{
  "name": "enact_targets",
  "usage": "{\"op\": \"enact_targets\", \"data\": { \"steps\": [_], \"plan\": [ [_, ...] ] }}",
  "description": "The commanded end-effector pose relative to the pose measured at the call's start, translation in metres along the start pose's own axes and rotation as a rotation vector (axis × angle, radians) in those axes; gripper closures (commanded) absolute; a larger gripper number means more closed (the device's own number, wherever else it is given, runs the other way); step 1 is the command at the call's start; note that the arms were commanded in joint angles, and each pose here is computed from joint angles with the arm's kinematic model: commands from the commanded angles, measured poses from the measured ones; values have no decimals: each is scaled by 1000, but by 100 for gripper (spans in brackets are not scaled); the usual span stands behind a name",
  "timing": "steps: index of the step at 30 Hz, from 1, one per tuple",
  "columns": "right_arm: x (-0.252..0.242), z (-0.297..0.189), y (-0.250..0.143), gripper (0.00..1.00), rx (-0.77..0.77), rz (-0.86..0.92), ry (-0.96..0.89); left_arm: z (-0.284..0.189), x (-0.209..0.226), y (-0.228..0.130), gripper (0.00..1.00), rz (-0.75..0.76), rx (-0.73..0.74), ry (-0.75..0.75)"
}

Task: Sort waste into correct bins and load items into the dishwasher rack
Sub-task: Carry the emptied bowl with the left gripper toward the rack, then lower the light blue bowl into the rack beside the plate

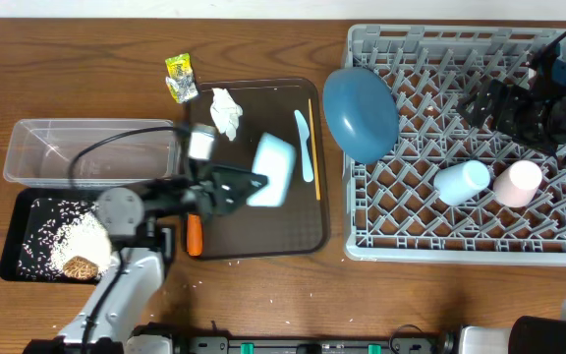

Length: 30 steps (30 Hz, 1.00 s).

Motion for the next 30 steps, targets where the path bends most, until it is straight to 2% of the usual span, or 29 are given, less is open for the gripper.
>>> {"op": "enact_targets", "data": {
  "steps": [1,4,8,14,22,30],
  "plan": [
    [2,0,1,1,-1,4,9,24,-5,9,94,87,-76,-28],
    [2,0,1,1,-1,4,9,44,-1,7,94,86,-127,-31],
    [2,0,1,1,-1,3,9,67,32,-5,94,-35,-147,37],
    [2,0,1,1,0,3,9,93,29,-10,94,-8,-214,-23],
    [2,0,1,1,0,3,9,110,56,-16,94,-103,-322,73],
    [2,0,-1,1,5,5,8,135,54,-22,94,-125,-281,42]
  ]
}}
Point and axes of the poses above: each gripper's point midway between its finger pads, its own z axis out along the fingers, its own x axis along the line the jaws close on, y = z × x, the point moved 3 cm from there along -z, back along the fingers, and after that the axes turned 8 degrees about -z, right-handed, at the moved point
